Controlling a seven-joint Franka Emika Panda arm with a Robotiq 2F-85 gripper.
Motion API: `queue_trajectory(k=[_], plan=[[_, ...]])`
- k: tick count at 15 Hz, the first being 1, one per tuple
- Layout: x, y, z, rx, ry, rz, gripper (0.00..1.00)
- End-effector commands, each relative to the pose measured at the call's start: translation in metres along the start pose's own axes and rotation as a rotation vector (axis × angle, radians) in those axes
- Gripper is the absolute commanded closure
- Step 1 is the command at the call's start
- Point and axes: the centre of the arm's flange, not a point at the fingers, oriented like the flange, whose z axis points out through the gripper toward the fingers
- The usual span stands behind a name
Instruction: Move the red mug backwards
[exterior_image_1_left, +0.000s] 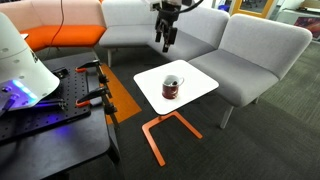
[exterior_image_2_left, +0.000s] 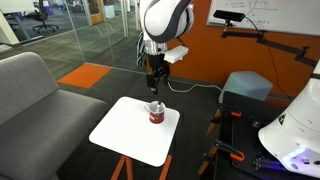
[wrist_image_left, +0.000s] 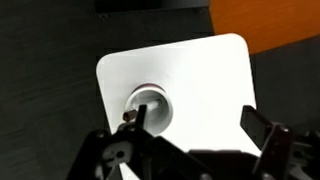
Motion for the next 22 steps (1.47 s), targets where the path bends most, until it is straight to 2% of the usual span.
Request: queue_trajectory(k=[1, 6, 11, 12, 13, 15, 22], plan=[[0.03, -0.004, 0.05, 0.023, 0.036, 0.012, 0.0], [0.061, 0.001, 0.115, -0.015, 0.011, 0.05, 0.0], [0.088, 0.002, 0.149, 0.0, -0.01, 0.034, 0.0], [0.092, 0.005, 0.154, -0.001, -0.02, 0.039, 0.05], [0.096, 0.007, 0.159, -0.001, -0.023, 0.041, 0.28], [0.099, 0.009, 0.165, -0.005, -0.035, 0.044, 0.33], [0.097, 0.004, 0.163, -0.007, -0.072, 0.055, 0.87]])
